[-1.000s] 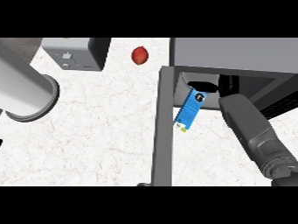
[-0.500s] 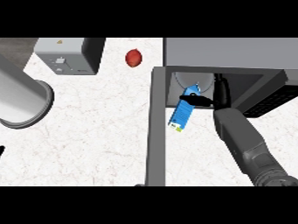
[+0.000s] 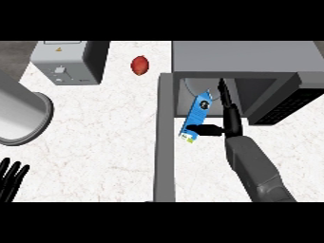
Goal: Pick up the milk, place it into the microwave and close the microwave
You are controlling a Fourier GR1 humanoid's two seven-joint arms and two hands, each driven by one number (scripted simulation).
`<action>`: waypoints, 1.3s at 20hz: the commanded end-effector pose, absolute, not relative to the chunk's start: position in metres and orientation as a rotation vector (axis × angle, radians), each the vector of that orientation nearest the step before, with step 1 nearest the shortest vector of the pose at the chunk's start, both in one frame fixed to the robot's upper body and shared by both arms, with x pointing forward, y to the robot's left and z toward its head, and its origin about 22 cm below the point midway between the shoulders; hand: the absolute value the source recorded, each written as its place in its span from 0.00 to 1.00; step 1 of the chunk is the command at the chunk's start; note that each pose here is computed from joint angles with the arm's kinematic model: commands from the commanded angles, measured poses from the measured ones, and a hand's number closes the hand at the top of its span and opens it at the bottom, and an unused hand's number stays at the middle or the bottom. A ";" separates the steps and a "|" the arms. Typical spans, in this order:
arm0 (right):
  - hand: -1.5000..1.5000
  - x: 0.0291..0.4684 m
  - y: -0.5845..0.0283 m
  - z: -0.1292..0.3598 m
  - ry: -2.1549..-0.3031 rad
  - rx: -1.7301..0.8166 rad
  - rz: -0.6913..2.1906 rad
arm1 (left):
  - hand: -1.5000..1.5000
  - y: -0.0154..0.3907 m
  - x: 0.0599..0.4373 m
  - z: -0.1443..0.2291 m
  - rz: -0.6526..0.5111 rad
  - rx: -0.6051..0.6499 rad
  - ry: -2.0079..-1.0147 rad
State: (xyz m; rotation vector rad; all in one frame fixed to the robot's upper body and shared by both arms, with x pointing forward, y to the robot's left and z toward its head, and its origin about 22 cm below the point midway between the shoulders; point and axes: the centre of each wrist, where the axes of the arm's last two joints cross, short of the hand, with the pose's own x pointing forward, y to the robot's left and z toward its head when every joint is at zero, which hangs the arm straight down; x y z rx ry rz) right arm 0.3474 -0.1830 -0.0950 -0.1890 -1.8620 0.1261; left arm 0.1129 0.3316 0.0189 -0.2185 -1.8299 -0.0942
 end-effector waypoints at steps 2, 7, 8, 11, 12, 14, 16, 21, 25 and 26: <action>0.00 0.321 -0.184 -0.116 -1.882 -0.018 0.081 | 0.00 0.307 0.113 0.032 -0.118 -0.299 -1.832; 0.00 0.305 -0.188 -0.117 -1.885 0.044 0.075 | 0.00 0.293 0.130 0.015 -0.248 -0.376 -1.805; 0.00 0.282 -0.217 -0.131 -1.894 0.002 0.068 | 0.00 0.299 0.127 0.023 -0.270 -0.363 -1.788; 0.00 0.259 -0.217 -0.134 -1.890 0.009 0.066 | 1.00 0.281 0.144 0.014 -0.332 -0.356 -1.765; 0.00 0.250 -0.219 -0.132 -1.907 0.033 0.000 | 1.00 0.293 0.141 0.018 -0.305 -0.364 -1.785; 0.00 0.253 -0.235 -0.120 -1.927 0.059 -0.056 | 1.00 0.256 0.150 0.032 -0.351 -0.373 -1.795; 0.00 0.235 -0.251 -0.113 -1.936 0.055 -0.050 | 1.00 0.255 0.169 0.027 -0.392 -0.355 -1.777; 1.00 0.207 -0.256 -0.083 -1.947 0.037 -0.102 | 1.00 0.227 0.199 0.041 -0.478 -0.349 -1.767; 0.00 0.180 -0.290 -0.079 -1.946 0.009 -0.143 | 1.00 0.194 0.217 0.047 -0.546 -0.310 -1.771; 0.00 0.178 -0.304 -0.069 -1.958 -0.005 -0.139 | 1.00 0.188 0.215 0.028 -0.569 -0.310 -1.776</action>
